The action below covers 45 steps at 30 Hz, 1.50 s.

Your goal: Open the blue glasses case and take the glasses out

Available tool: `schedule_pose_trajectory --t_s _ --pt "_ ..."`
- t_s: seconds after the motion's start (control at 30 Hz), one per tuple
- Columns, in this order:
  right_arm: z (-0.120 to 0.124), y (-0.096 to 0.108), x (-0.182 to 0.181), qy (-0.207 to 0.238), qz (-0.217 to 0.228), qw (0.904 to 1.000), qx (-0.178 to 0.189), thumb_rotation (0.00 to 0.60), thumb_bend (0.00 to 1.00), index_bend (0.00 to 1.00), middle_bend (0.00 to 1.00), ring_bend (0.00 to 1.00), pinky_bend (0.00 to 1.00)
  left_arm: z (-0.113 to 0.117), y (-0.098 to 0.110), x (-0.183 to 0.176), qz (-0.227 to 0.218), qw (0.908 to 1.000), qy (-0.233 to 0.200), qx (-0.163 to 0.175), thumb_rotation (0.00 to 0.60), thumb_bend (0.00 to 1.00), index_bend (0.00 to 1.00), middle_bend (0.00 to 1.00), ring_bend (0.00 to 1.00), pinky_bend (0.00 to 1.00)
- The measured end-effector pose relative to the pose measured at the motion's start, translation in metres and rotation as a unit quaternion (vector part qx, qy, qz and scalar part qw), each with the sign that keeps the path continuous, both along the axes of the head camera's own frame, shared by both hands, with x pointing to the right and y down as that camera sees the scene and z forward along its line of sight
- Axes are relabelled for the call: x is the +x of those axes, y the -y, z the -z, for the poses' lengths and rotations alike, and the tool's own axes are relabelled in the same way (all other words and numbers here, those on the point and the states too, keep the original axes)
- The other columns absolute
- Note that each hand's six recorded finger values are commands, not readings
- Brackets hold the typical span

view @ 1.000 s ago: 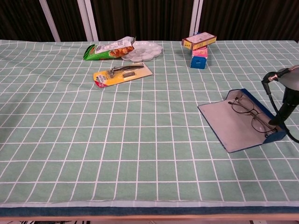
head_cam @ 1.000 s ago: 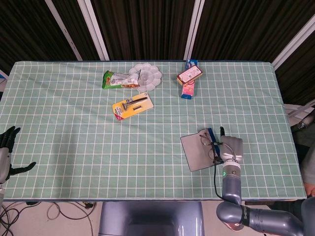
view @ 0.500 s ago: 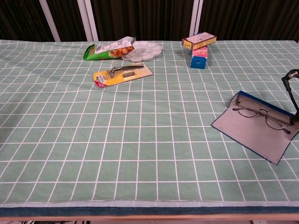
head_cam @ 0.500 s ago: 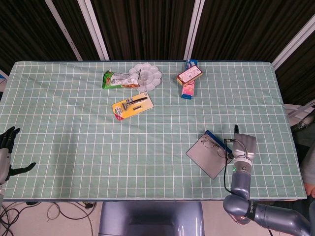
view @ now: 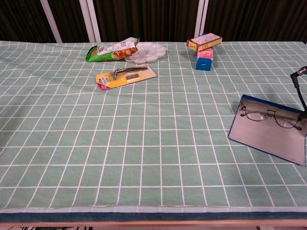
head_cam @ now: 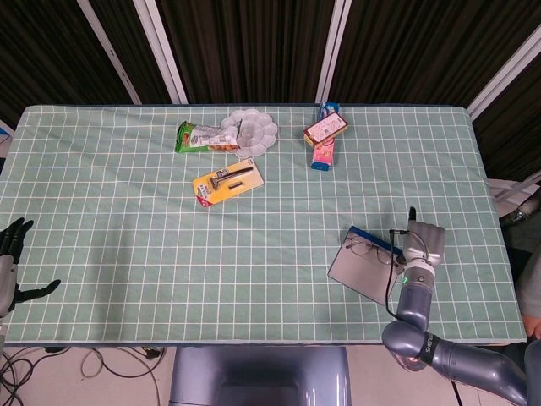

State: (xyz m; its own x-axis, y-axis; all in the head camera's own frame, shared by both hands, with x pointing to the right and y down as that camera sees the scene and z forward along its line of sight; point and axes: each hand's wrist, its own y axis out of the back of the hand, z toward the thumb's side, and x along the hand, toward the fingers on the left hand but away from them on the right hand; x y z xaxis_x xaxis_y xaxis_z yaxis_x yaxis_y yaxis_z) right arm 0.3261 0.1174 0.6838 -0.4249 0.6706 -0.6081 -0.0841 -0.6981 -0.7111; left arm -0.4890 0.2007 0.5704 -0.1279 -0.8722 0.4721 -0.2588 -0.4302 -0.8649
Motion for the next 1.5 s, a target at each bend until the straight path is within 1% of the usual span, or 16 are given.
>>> schedule_pose_trajectory --t_s 0.33,0.87,1.13,1.37,1.5 --pt "-0.008 0.01 0.002 -0.002 -0.007 1.0 0.004 0.6 0.23 0.04 0.99 1.0 1.0 0.001 -0.001 0.001 0.0 1.0 -0.001 0.0 0.6 0.02 0.0 0.0 0.0 0.0" --pt "-0.022 0.028 -0.011 0.004 -0.005 0.9997 0.023 0.6 0.24 0.04 0.99 1.0 1.0 0.003 -0.001 -0.002 0.004 1.0 -0.002 0.002 0.6 0.02 0.0 0.0 0.0 0.0" --pt "-0.029 0.036 -0.021 0.012 0.004 0.9993 0.034 0.6 0.24 0.04 0.99 1.0 1.0 0.002 0.0 -0.002 0.007 1.0 -0.001 0.001 0.6 0.02 0.0 0.0 0.0 0.0" --pt "-0.03 0.041 -0.032 0.021 0.013 0.9988 0.043 0.6 0.24 0.05 0.99 1.0 1.0 0.001 -0.001 -0.001 0.004 1.0 -0.002 -0.002 0.6 0.02 0.0 0.0 0.0 0.0" --pt "-0.029 0.04 -0.035 0.023 0.014 0.9987 0.042 0.6 0.27 0.09 0.99 1.0 1.0 0.001 -0.001 -0.001 0.006 1.0 -0.002 -0.002 0.6 0.02 0.0 0.0 0.0 0.0"
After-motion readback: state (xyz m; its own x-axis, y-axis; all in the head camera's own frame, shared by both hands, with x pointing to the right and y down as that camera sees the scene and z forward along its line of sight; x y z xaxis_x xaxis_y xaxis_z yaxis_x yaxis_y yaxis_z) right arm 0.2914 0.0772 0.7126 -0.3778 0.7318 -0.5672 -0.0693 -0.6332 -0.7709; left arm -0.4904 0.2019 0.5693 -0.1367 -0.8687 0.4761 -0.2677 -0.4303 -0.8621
